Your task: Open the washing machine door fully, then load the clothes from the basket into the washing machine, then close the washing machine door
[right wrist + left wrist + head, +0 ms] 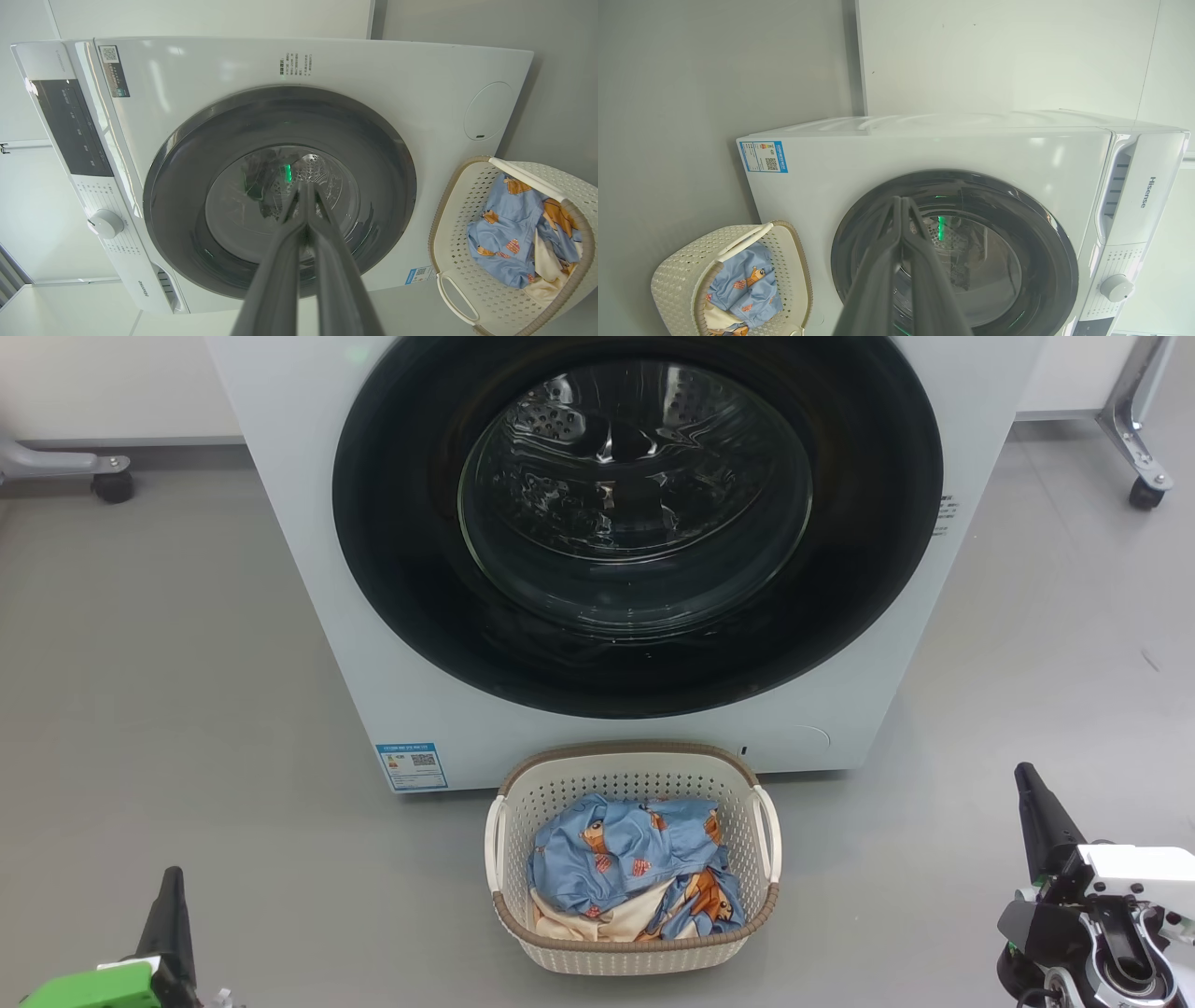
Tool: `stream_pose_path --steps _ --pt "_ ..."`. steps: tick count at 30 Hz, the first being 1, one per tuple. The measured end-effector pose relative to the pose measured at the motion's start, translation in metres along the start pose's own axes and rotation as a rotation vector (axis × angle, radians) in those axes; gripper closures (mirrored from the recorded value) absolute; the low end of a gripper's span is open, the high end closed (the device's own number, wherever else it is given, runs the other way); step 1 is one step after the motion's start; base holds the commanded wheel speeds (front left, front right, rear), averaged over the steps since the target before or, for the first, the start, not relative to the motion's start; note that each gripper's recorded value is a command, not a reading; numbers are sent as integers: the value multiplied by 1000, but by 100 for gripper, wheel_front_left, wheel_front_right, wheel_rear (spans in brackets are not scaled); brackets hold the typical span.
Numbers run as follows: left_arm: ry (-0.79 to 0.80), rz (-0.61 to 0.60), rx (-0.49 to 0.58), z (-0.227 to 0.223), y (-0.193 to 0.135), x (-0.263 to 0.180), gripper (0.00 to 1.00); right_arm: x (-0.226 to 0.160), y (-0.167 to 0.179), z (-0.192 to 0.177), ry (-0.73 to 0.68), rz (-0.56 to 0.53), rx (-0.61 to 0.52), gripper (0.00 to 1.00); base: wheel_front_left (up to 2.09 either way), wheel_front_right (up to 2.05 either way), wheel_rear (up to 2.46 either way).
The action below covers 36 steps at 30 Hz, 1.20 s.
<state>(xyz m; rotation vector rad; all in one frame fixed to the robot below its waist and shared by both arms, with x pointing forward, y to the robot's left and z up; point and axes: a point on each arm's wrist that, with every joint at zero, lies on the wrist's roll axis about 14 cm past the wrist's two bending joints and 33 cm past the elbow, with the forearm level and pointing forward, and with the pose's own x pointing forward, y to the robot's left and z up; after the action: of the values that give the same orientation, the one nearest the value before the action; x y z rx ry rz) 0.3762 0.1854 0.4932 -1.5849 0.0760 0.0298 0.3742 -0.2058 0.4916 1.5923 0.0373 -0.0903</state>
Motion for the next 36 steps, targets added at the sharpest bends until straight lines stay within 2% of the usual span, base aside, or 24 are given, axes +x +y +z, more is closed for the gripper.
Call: stream_pose_path --steps 36 --pt "-2 0 -1 0 0 0 100 0 0 -1 4 0 1 100 0 0 0"
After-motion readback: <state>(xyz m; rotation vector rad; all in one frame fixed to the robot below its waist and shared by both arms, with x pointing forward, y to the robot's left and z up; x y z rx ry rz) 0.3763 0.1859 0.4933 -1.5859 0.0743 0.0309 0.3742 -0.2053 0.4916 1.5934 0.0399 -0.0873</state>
